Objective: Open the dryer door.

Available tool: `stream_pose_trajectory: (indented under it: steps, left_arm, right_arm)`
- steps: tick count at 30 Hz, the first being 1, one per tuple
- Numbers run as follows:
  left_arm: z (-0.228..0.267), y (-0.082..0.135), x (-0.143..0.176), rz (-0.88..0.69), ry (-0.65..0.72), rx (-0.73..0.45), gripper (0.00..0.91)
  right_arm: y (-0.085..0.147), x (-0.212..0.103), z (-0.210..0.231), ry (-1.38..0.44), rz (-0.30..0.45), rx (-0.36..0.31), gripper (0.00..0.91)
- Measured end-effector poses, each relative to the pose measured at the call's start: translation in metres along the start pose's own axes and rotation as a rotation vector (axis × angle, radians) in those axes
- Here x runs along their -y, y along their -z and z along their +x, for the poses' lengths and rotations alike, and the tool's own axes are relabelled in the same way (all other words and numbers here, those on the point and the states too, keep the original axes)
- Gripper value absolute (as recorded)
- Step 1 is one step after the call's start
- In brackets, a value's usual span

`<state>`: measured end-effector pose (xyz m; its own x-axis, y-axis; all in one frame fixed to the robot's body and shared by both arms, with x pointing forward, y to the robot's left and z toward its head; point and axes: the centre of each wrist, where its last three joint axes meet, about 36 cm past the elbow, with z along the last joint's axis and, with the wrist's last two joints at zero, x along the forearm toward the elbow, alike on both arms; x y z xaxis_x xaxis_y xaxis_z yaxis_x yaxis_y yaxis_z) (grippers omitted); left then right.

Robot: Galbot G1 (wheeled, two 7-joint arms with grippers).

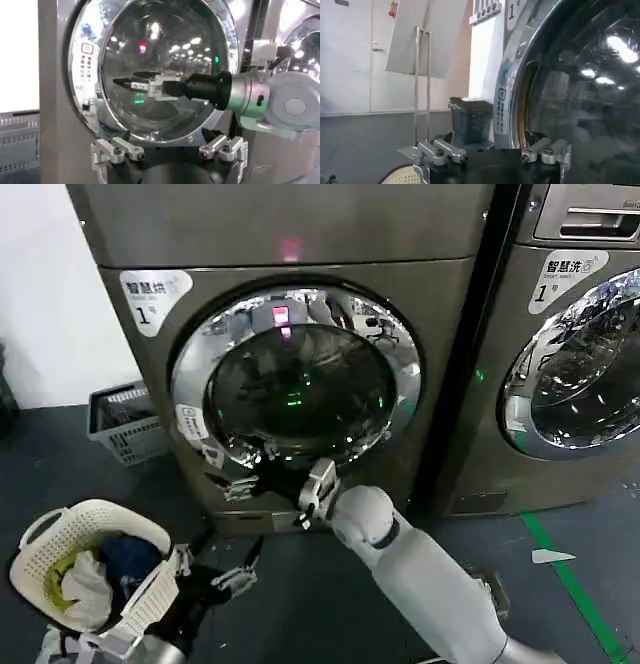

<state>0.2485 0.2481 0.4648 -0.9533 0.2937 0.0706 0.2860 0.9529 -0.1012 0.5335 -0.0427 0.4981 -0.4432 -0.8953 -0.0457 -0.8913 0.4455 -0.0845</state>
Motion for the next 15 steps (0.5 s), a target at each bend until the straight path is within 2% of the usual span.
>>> stream_pose_trajectory:
  steps: [15]
  left_arm:
    - [-0.001,0.002,0.000,0.000,-0.006,0.007,0.907]
  right_arm:
    - [-0.005,0.007,-0.019,-0.001,-0.003,-0.017,0.907]
